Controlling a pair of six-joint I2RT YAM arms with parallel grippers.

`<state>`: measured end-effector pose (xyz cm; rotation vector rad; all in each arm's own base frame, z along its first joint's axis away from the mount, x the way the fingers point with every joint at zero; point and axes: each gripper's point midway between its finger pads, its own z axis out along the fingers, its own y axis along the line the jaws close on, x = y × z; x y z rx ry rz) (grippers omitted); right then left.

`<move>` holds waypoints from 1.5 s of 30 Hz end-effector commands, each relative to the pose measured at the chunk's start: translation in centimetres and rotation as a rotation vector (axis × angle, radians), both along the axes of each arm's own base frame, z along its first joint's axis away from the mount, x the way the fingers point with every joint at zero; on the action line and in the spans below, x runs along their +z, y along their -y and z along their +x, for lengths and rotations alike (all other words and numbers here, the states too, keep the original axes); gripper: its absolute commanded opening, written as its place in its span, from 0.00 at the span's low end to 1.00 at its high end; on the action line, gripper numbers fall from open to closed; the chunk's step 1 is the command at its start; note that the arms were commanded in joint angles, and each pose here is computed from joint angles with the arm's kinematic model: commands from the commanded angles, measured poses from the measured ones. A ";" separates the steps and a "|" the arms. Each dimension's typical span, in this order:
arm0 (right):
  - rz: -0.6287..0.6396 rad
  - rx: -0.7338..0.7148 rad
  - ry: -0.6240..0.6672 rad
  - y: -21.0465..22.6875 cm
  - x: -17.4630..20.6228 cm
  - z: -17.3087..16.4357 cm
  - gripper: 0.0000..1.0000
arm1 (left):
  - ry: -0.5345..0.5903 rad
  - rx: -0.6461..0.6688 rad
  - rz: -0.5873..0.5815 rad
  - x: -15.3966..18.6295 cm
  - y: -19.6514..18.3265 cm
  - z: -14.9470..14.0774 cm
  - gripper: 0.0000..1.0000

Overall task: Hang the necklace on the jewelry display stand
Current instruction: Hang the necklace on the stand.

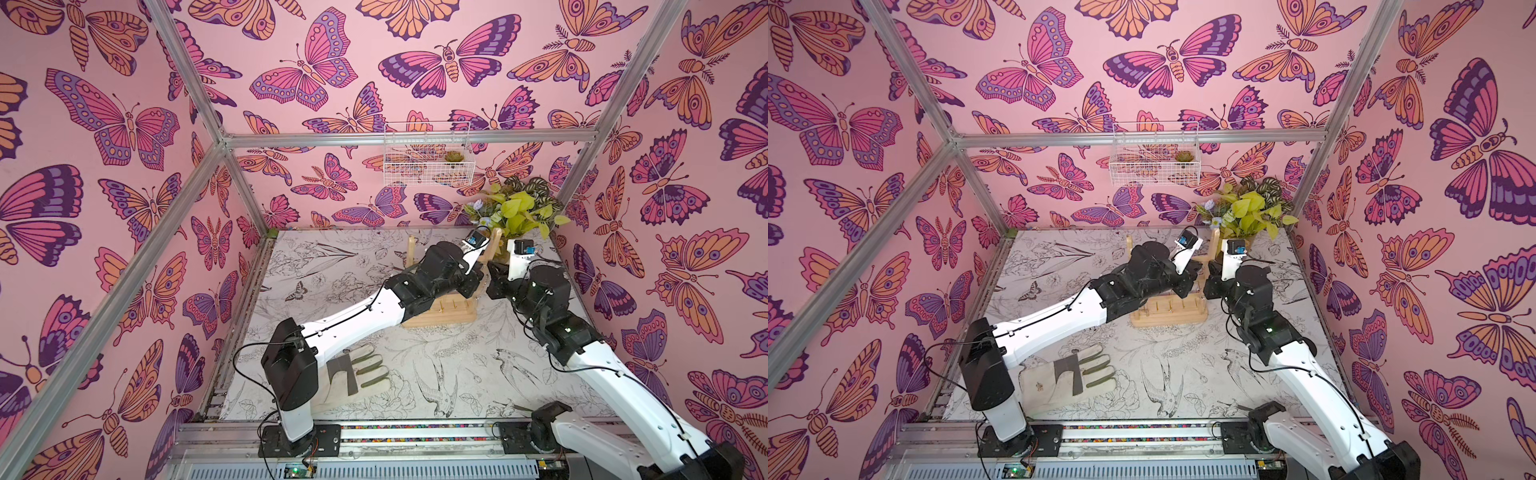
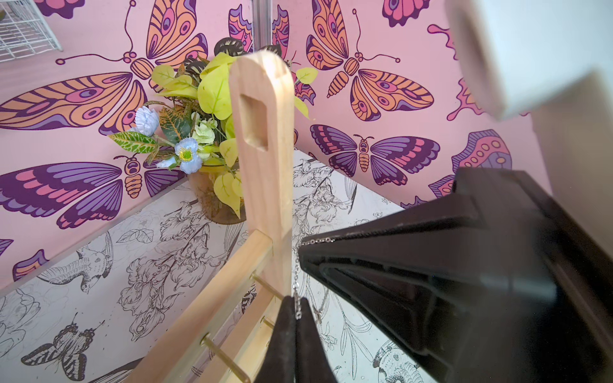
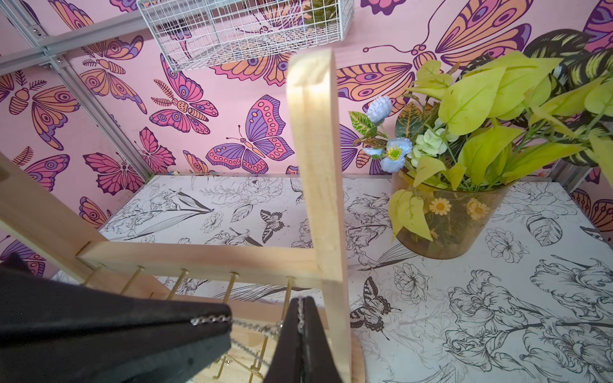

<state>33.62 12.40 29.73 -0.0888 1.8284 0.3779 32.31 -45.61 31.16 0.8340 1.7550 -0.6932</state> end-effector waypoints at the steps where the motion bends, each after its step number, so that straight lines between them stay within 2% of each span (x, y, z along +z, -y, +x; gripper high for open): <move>1: 0.011 -0.002 0.007 0.1 0.2 0.2 0.00 | 0.017 0.016 -0.008 0.9 -0.9 -0.1 0.00; 45: 0.006 -0.034 -0.035 1.0 -1.6 1.9 0.00 | -0.003 0.067 0.069 -1.5 0.0 2.2 0.00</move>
